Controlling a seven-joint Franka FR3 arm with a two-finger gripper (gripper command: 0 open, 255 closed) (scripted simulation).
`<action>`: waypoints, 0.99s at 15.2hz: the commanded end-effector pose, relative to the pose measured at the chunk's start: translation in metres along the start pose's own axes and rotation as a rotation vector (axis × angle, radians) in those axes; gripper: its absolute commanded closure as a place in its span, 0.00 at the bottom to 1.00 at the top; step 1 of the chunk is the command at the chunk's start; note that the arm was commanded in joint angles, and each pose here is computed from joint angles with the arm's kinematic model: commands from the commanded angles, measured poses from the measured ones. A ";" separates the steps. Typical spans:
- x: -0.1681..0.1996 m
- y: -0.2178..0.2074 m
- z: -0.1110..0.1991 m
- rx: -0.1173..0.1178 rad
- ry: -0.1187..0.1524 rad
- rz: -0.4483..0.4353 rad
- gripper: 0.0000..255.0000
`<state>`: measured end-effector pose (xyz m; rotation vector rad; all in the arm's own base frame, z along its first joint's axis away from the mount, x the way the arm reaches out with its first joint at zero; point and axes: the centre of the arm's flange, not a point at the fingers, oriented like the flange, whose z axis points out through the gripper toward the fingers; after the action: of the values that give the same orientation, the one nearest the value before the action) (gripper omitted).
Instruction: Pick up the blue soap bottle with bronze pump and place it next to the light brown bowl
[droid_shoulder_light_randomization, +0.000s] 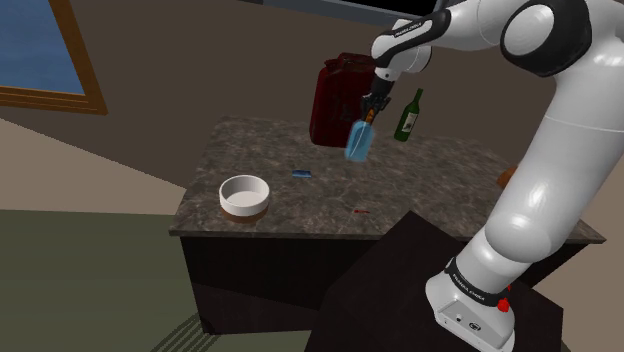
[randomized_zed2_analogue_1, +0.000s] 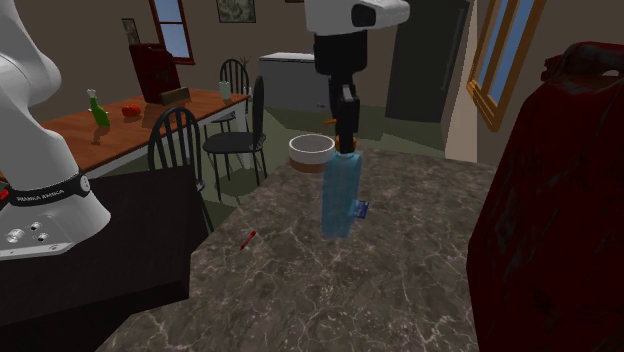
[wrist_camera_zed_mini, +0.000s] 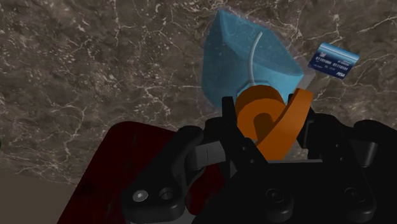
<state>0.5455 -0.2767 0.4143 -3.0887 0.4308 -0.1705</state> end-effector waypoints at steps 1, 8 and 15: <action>0.001 0.000 -0.011 0.000 0.000 0.000 1.00; 0.005 -0.001 -0.047 0.000 0.000 0.000 1.00; 0.009 -0.002 -0.084 0.000 0.000 0.000 1.00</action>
<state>0.5455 -0.2775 0.4931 -3.0888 0.4306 -0.1707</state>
